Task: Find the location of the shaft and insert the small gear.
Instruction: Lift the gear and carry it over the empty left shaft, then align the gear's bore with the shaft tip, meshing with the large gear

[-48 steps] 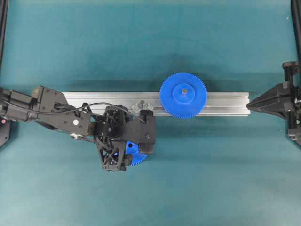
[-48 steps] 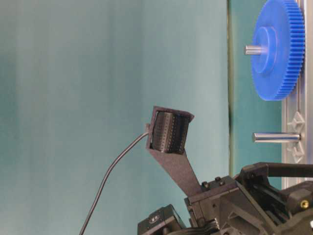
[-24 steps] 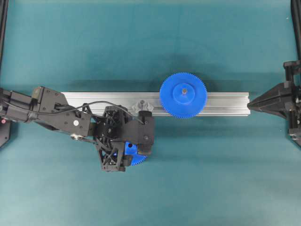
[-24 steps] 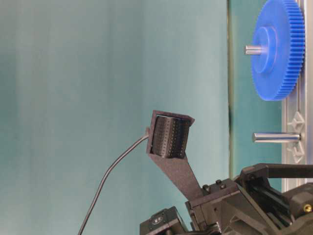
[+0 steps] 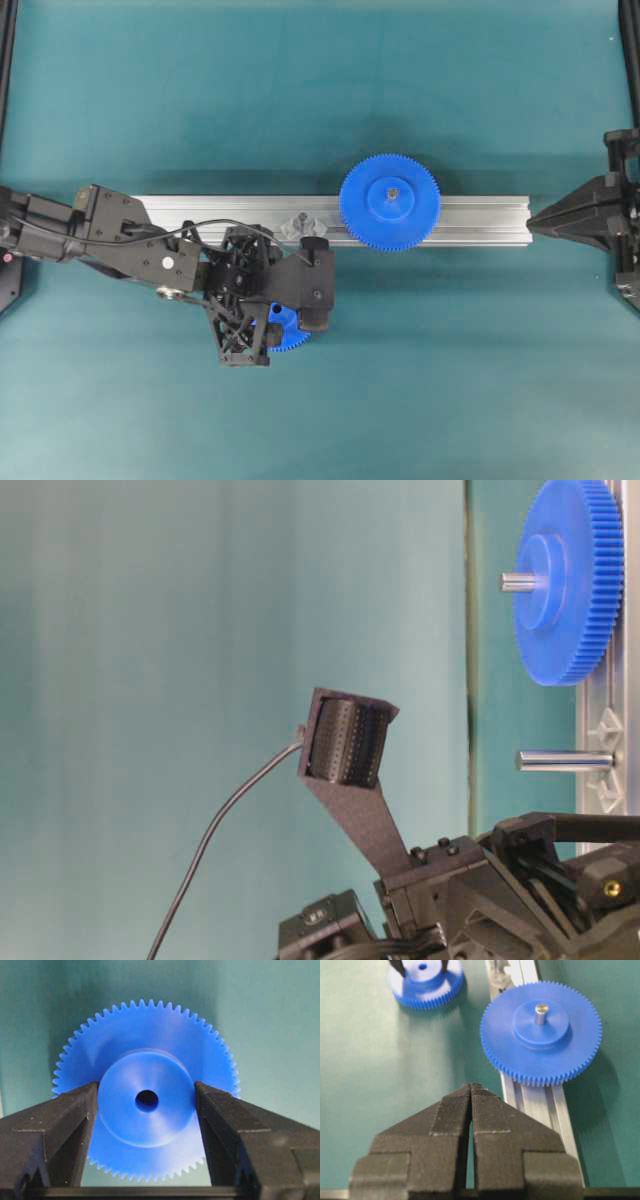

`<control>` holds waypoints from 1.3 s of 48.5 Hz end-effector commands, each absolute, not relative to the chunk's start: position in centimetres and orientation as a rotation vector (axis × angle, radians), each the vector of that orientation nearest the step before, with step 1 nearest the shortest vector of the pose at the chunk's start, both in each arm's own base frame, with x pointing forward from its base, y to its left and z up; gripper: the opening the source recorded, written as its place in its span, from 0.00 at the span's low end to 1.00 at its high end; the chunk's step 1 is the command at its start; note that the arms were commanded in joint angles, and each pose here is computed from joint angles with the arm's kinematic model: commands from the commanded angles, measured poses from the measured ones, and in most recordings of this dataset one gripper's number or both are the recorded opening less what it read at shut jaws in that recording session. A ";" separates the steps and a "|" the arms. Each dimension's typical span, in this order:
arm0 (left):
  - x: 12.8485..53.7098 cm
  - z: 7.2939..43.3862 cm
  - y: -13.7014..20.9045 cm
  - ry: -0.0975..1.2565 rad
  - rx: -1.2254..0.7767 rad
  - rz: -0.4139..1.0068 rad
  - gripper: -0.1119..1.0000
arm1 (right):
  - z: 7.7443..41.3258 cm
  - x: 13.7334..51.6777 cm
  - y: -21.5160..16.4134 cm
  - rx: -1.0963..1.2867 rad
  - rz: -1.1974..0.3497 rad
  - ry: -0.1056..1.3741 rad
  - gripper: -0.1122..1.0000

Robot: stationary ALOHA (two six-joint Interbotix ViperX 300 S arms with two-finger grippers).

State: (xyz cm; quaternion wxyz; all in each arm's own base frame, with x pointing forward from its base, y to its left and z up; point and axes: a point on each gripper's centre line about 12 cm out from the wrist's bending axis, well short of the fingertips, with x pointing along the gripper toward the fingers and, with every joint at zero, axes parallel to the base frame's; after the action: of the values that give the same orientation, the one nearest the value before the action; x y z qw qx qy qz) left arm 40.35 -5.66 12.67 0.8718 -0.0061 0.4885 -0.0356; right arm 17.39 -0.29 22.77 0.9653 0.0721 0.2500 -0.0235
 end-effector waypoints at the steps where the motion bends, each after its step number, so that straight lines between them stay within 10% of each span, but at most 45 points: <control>1: 41.0 15.1 -5.9 0.966 -0.009 -0.084 0.68 | 23.1 17.6 -0.3 0.155 -0.051 0.499 0.12; 33: 39.2 26.4 0.9 0.689 0.023 0.018 0.68 | 23.1 17.0 -0.3 0.157 -0.049 0.476 0.12; 63: 41.5 22.0 3.2 0.704 0.081 0.039 0.68 | 23.1 16.8 -0.3 0.157 -0.050 0.467 0.12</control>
State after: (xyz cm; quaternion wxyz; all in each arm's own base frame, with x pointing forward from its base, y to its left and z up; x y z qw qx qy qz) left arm 41.00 3.02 21.08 0.9317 0.0369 0.3611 0.0169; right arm 16.65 -0.27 22.89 0.9693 0.0728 0.2336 -0.0223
